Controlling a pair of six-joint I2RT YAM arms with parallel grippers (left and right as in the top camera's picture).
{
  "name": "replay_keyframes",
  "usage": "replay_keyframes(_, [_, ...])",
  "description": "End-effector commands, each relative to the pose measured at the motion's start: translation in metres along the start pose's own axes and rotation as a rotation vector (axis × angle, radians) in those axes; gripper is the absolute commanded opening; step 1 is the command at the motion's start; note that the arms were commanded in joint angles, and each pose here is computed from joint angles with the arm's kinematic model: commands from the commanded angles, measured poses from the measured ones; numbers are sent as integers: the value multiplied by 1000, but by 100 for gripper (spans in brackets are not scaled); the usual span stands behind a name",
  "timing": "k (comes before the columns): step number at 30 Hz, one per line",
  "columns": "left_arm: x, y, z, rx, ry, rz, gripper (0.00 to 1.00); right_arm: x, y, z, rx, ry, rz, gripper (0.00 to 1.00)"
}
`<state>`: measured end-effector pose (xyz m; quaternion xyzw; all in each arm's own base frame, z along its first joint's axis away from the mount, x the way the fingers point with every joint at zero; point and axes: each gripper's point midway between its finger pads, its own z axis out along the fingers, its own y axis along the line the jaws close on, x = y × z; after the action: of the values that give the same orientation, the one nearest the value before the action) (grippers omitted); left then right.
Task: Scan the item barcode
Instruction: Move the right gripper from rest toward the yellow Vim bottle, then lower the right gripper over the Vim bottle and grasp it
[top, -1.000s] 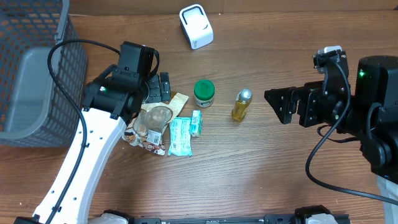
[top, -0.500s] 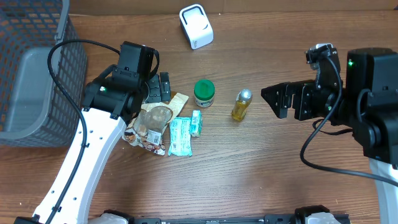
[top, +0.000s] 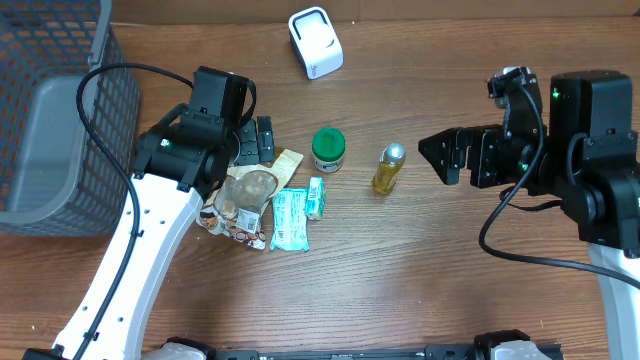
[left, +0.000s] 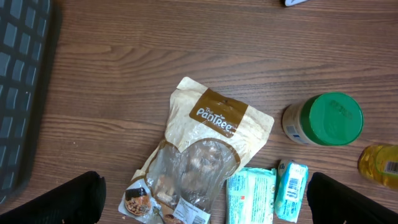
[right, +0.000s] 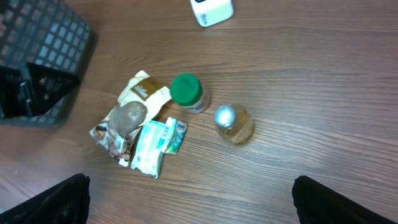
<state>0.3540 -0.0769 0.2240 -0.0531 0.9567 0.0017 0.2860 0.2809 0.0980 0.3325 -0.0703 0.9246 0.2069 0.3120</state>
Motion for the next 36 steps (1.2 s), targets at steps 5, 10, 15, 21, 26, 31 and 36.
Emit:
replay_keyframes(5, [-4,-1,-5,0,-20,21,100,-7,-30,13,144,15,147,100])
replay_keyframes(10, [-4,-1,-5,0,-20,21,100,0,-38,39,157,102,240,100])
replay_keyframes(15, [-4,-1,-5,0,-20,21,100,7,-47,69,166,194,338,100])
replay_keyframes(21, [-4,-1,-5,0,-20,21,100,12,-52,87,189,229,419,100])
replay_keyframes(26, [-4,-1,-5,0,-20,21,100,14,-52,96,274,217,412,100])
replay_keyframes(31, [-4,-1,-5,0,-20,21,100,15,-49,102,342,204,399,100])
replay_keyframes(36, [-4,-1,-5,0,-20,21,100,14,-43,111,354,199,359,100])
